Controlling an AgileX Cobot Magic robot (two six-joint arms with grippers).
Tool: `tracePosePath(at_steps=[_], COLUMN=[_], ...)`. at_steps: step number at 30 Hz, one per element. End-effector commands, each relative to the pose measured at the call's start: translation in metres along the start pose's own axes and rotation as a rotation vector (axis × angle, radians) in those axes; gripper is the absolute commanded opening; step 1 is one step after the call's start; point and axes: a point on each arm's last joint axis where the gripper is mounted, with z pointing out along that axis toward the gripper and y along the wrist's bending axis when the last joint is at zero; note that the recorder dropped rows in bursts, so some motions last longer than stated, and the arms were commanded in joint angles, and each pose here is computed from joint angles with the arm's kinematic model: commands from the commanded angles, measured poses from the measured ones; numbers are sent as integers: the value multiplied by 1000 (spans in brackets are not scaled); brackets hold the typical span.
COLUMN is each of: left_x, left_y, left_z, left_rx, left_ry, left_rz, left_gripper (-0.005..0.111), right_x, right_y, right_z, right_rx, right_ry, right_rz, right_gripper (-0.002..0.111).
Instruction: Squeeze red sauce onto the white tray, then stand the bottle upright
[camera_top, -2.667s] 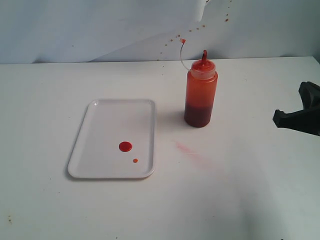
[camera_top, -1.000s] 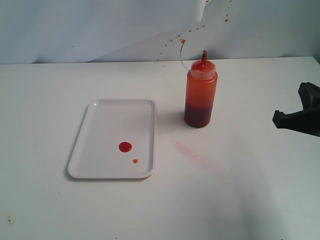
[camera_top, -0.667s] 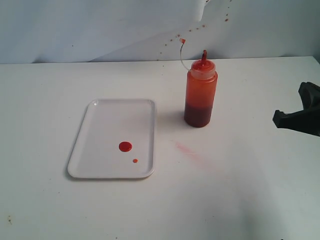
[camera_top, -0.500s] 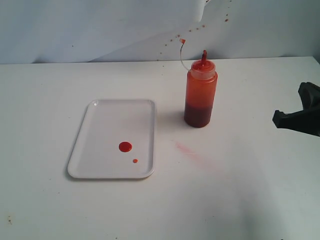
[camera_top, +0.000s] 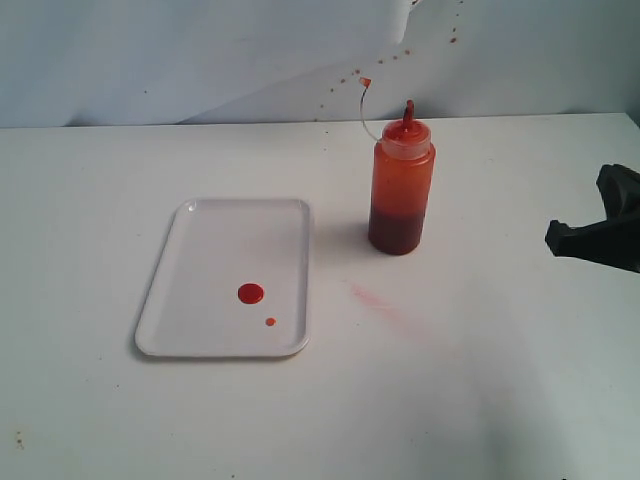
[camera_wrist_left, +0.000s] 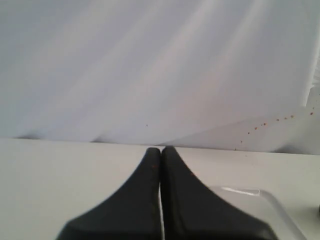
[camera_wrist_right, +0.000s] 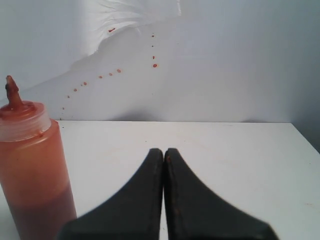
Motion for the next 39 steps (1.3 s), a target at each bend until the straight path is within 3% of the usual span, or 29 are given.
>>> tracePosePath(at_steps=[1, 9, 15, 24, 39], left_x=[21, 35, 37, 44, 44], left_y=[2, 4, 4, 5, 5], left_z=[3, 1, 1, -1, -1], left_rx=[-5, -8, -2, -2, -3], left_ry=[32, 186, 212, 295, 296], left_rz=[-13, 109, 183, 220, 212], left_gripper=[0, 0, 0, 0, 0], right_x=[0, 0, 0, 0, 0], right_y=[-1, -1, -1, -1, -1], right_z=[-2, -2, -2, -2, -2], right_rx=[7, 7, 7, 7, 7], right_ry=[-7, -7, -7, -7, -7], right_rz=[6, 6, 6, 6, 6], right_gripper=[0, 0, 0, 0, 0])
